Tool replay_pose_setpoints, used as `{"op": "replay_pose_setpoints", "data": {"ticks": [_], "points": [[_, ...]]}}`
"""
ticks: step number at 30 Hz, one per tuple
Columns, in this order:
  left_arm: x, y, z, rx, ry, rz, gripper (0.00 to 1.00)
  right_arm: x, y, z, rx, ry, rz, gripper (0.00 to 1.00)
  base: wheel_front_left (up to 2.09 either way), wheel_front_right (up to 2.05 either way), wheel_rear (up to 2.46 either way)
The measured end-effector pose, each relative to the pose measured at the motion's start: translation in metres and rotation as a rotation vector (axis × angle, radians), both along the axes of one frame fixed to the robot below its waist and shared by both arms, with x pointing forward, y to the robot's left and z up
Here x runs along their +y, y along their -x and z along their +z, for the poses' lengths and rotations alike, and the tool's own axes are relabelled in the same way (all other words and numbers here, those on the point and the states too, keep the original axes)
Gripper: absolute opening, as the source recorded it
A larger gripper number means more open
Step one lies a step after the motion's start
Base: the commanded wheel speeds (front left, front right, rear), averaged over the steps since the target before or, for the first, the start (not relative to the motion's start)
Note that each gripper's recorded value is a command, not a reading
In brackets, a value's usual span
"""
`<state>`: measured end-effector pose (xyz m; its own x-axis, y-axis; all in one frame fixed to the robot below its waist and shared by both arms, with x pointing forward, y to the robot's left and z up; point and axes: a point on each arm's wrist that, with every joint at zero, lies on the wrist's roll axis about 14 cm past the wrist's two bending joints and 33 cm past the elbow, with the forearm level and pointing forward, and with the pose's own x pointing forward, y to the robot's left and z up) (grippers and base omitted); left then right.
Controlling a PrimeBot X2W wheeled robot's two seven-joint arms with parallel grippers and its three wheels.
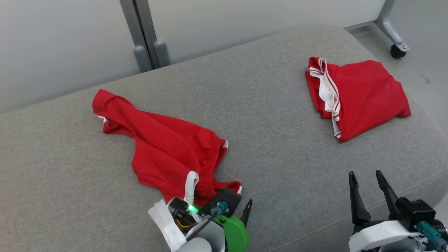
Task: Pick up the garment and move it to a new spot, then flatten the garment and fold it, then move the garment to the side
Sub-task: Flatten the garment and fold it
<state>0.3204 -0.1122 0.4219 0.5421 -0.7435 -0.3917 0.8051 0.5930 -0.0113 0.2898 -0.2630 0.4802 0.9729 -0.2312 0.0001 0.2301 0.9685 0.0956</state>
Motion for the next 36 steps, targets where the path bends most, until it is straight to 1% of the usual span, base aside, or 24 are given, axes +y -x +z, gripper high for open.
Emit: {"op": "replay_pose_setpoints", "data": {"ticks": [2, 7, 8, 9, 10, 11, 12, 14, 18, 22, 23, 27, 30, 34, 36], "points": [[0.002, -0.001, -0.011, 0.028, -0.045, 0.000, 1.00, -0.002, 0.002, -0.003, 0.010, -0.001, -0.008, 1.00, 0.00, 0.00, 0.00], [0.006, -0.006, -0.027, 0.071, -0.114, 0.015, 1.00, -0.005, 0.004, -0.005, 0.017, -0.003, -0.022, 1.00, 0.00, 0.00, 0.00], [0.008, -0.007, -0.029, 0.077, -0.125, 0.017, 0.91, -0.005, 0.004, -0.004, 0.016, -0.004, -0.023, 1.00, 0.00, 0.00, 0.00], [0.009, -0.006, -0.032, 0.089, -0.141, 0.016, 0.52, -0.005, 0.004, -0.004, 0.015, -0.004, -0.022, 1.00, 0.00, 0.00, 0.00], [0.010, -0.005, -0.035, 0.101, -0.152, 0.014, 0.33, -0.005, 0.004, -0.004, 0.014, -0.004, -0.021, 1.00, 0.00, 0.00, 0.00], [0.010, -0.003, -0.037, 0.111, -0.158, 0.008, 0.00, -0.004, 0.003, -0.004, 0.014, -0.005, -0.020, 1.00, 0.00, 0.00, 0.00], [0.010, -0.001, -0.039, 0.123, -0.161, 0.004, 0.00, -0.004, 0.003, -0.004, 0.015, -0.005, -0.020, 1.00, 0.00, 0.00, 0.00], [0.004, -0.003, -0.034, 0.139, -0.123, 0.004, 0.00, -0.004, 0.002, -0.004, 0.012, -0.012, -0.020, 1.00, 0.00, 0.00, 0.00], [-0.013, -0.028, 0.004, 0.141, 0.058, 0.056, 0.00, -0.005, 0.001, -0.004, 0.009, -0.024, -0.028, 1.00, 0.00, 0.00, 0.00], [-0.024, -0.071, 0.058, 0.087, 0.209, 0.100, 0.00, -0.007, 0.001, -0.005, 0.015, -0.029, -0.032, 1.00, 0.00, 0.00, 0.00], [-0.026, -0.084, 0.073, 0.061, 0.243, 0.107, 0.00, -0.007, 0.000, -0.005, 0.014, -0.030, -0.032, 1.00, 0.00, 0.00, 0.00], [-0.020, -0.135, 0.134, -0.078, 0.314, 0.111, 0.00, -0.005, -0.004, -0.002, 0.005, -0.032, -0.027, 1.00, 0.00, 0.00, 0.00], [-0.014, -0.164, 0.175, -0.179, 0.354, 0.112, 0.00, -0.009, -0.004, 0.001, -0.005, -0.033, -0.039, 1.00, 0.00, 0.00, 0.00], [-0.016, -0.184, 0.219, -0.271, 0.441, 0.101, 0.00, -0.016, 0.003, 0.000, -0.001, -0.034, -0.069, 1.00, 0.00, 0.00, 0.00], [-0.021, -0.187, 0.230, -0.294, 0.469, 0.091, 0.00, -0.020, 0.007, 0.000, 0.000, -0.037, -0.085, 1.00, 0.00, 0.00, 0.00]]}}
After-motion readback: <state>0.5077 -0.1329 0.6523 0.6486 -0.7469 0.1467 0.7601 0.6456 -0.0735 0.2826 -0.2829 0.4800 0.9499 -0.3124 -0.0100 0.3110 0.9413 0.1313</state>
